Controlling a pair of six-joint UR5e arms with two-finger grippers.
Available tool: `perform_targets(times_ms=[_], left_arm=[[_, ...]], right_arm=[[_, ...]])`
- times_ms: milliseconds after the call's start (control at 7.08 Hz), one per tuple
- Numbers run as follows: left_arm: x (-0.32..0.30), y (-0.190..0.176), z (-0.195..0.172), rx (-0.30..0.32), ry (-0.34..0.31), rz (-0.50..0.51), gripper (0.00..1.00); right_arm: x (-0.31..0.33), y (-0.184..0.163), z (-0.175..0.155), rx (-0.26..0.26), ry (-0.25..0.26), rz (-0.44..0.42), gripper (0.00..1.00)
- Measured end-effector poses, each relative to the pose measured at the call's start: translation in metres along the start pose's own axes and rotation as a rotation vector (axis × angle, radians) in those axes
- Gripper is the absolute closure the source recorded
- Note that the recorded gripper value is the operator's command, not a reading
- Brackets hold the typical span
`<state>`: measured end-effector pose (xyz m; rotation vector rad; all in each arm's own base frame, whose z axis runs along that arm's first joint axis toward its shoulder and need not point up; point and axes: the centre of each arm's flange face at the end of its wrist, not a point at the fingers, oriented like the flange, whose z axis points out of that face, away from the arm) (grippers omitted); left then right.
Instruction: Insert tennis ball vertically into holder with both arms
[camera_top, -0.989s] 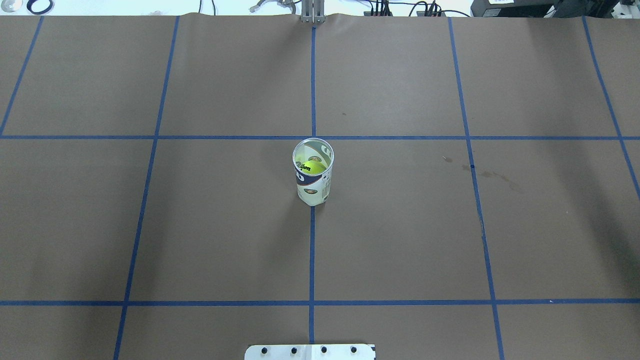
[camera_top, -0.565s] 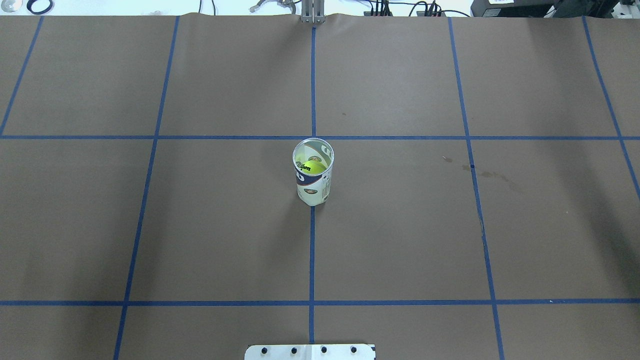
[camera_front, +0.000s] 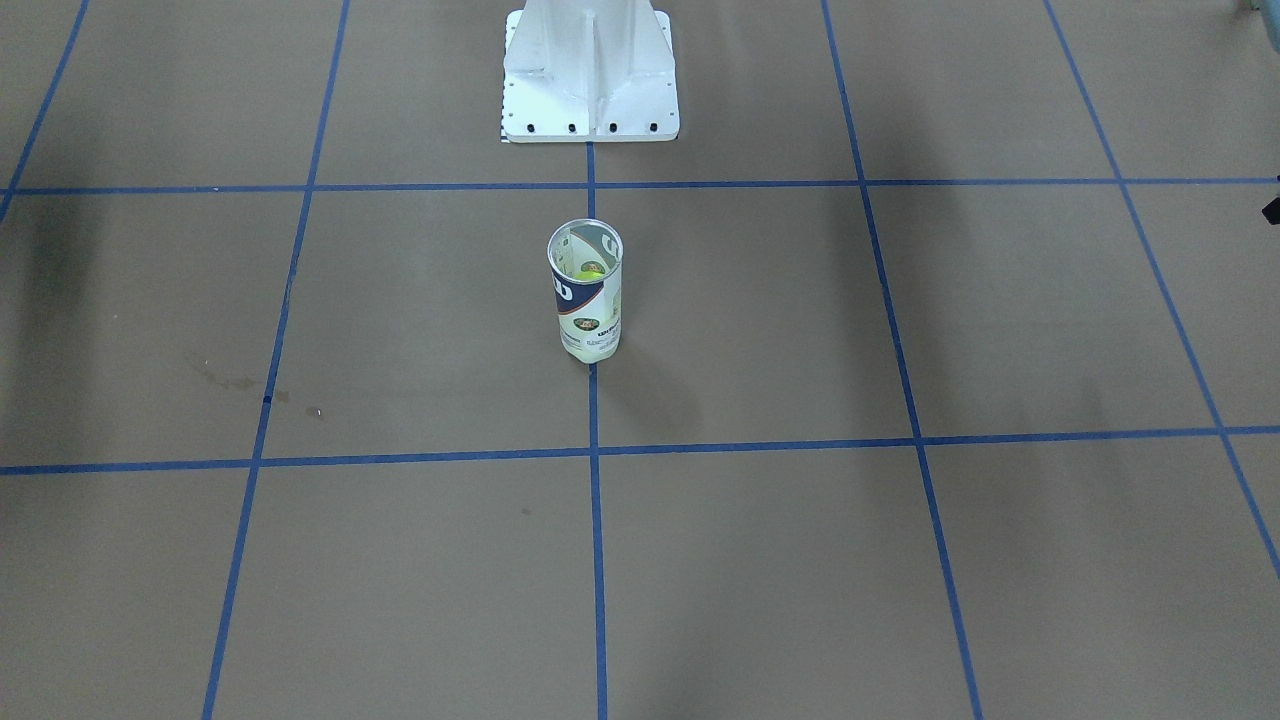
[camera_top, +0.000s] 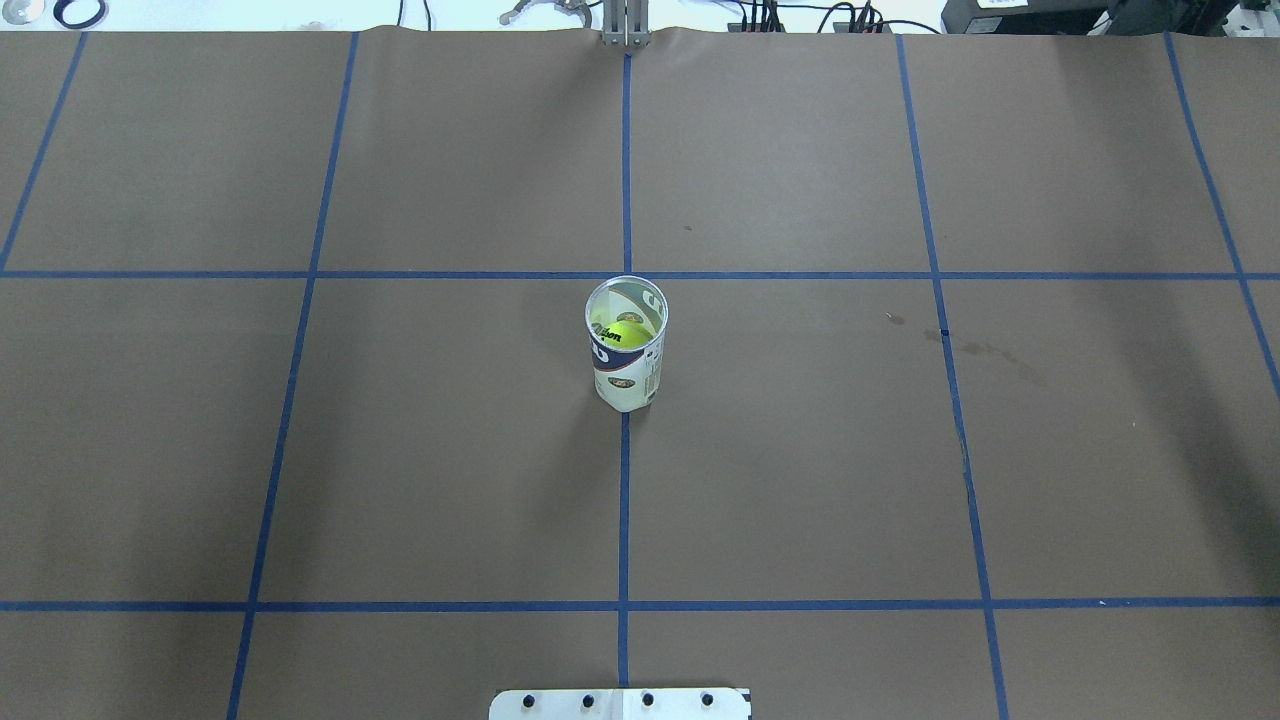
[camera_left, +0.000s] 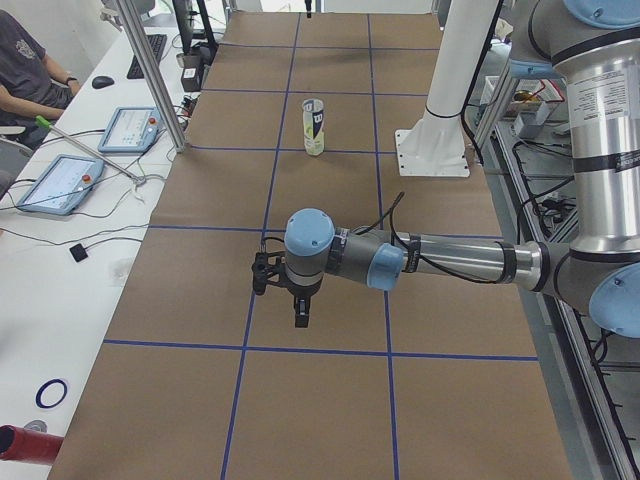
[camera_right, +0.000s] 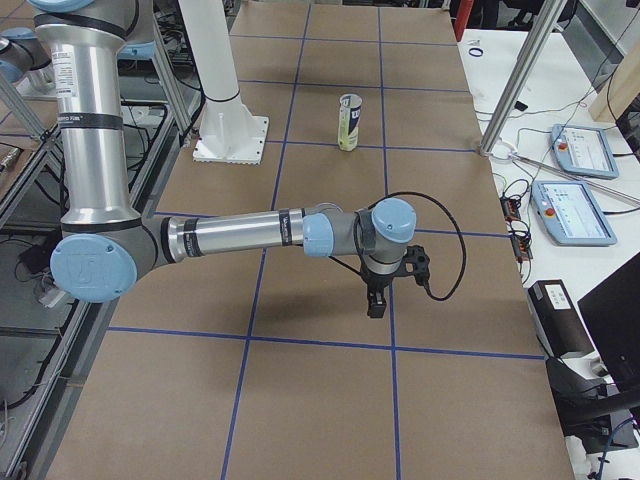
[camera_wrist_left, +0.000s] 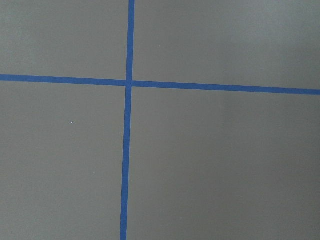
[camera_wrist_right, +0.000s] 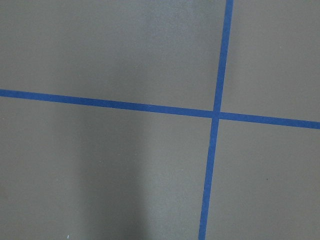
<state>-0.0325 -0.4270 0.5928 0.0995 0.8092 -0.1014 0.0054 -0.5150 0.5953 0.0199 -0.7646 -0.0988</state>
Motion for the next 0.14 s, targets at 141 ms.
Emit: perform_targets(times_ms=[141], left_arm=[[-0.0043,-0.0005,-0.0003,0.009,-0.044,0.003,0.00]], right_arm=[[-0.0003,-0.0003,-0.0003,0.001,0.000,-0.001,0.00]])
